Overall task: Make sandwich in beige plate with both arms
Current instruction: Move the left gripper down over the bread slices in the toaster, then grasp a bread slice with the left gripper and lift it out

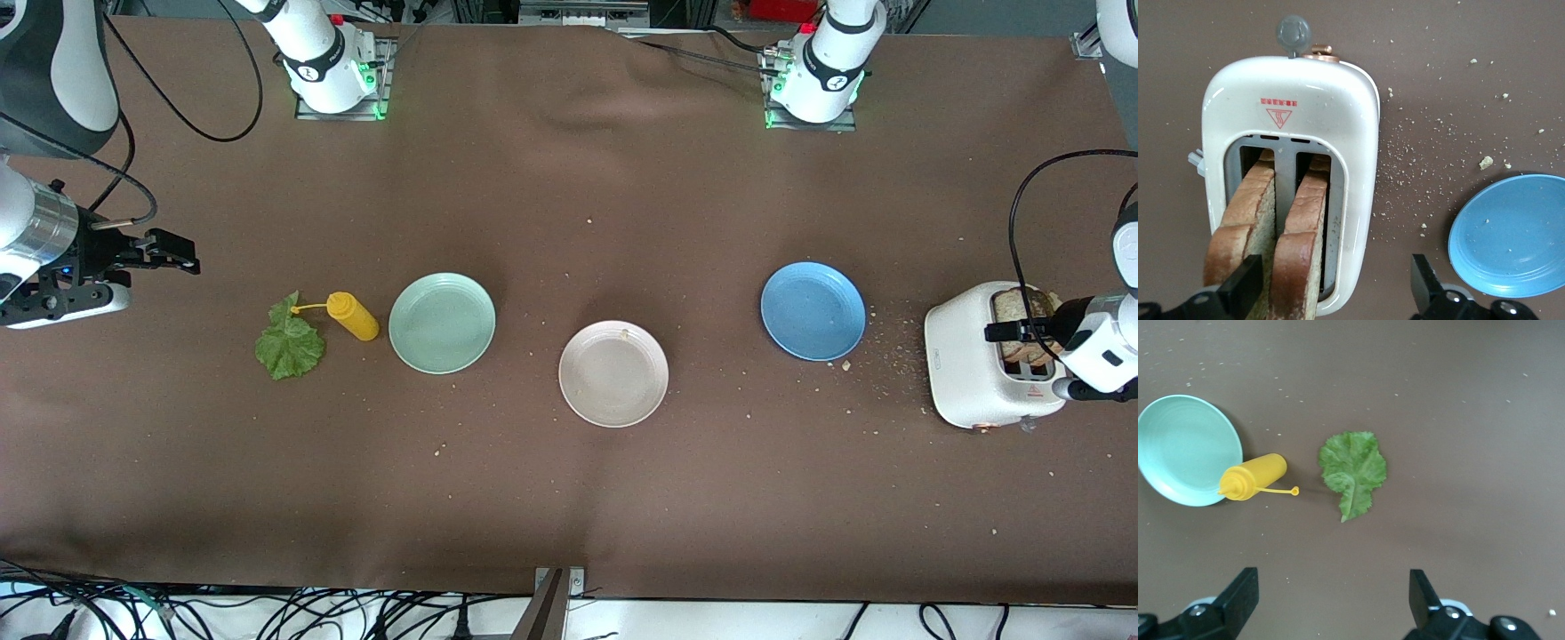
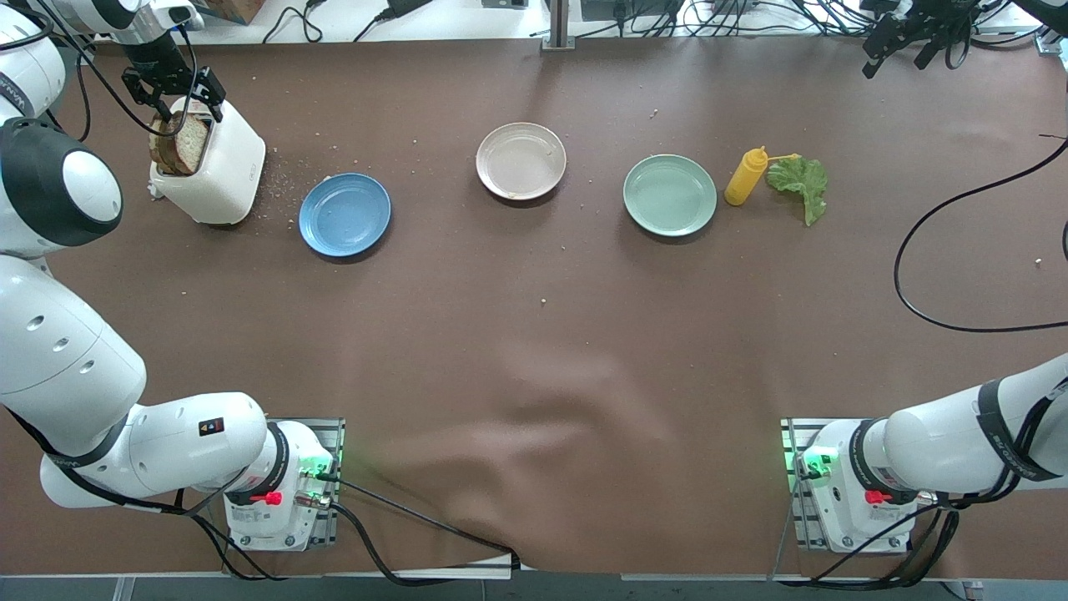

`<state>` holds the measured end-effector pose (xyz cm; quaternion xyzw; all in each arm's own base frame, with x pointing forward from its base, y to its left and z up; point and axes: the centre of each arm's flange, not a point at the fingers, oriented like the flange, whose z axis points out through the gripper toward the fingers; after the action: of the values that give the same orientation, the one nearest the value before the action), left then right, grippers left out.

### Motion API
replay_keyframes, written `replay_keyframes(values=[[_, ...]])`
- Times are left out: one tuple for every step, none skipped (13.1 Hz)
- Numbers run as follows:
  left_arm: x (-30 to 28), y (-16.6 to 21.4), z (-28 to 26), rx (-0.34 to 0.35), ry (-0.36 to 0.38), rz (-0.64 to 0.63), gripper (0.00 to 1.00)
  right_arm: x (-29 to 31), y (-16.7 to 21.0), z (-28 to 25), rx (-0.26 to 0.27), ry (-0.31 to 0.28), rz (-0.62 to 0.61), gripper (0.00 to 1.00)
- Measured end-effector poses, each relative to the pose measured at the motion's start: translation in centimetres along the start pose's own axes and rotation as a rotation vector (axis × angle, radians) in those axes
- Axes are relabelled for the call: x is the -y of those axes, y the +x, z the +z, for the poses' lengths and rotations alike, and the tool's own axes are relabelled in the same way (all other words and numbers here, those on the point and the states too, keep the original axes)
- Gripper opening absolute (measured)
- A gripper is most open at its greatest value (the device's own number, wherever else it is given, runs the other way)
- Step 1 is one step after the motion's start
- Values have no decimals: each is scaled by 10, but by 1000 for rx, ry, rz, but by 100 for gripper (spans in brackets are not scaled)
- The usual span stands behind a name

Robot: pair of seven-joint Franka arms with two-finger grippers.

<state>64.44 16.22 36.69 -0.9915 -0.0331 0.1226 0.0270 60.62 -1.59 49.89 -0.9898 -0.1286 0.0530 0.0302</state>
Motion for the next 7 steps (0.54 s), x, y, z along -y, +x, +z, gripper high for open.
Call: replay_keyframes(values=[[1,1,3,5,-1,-1,96,-6,1,5,-13,55,-45,100],[2,1,7,11,-2,-3,87,-16,3,13,-37,121,-100,100],[4,1,9,14,-3,-4,74,-31,4,24,-66,191,-163,100],[7,1,9,15,-3,3,63,-47,5,38,-96,253,-228,100],[11,0,10,19,-4,9,51,-62,5,53,-124,302,-295,100],[13,-2,11,28,-6,12,39,-74,6,66,-146,334,-359,100],[15,-3,12,34,-6,15,28,-80,7,77,-169,359,-431,100]])
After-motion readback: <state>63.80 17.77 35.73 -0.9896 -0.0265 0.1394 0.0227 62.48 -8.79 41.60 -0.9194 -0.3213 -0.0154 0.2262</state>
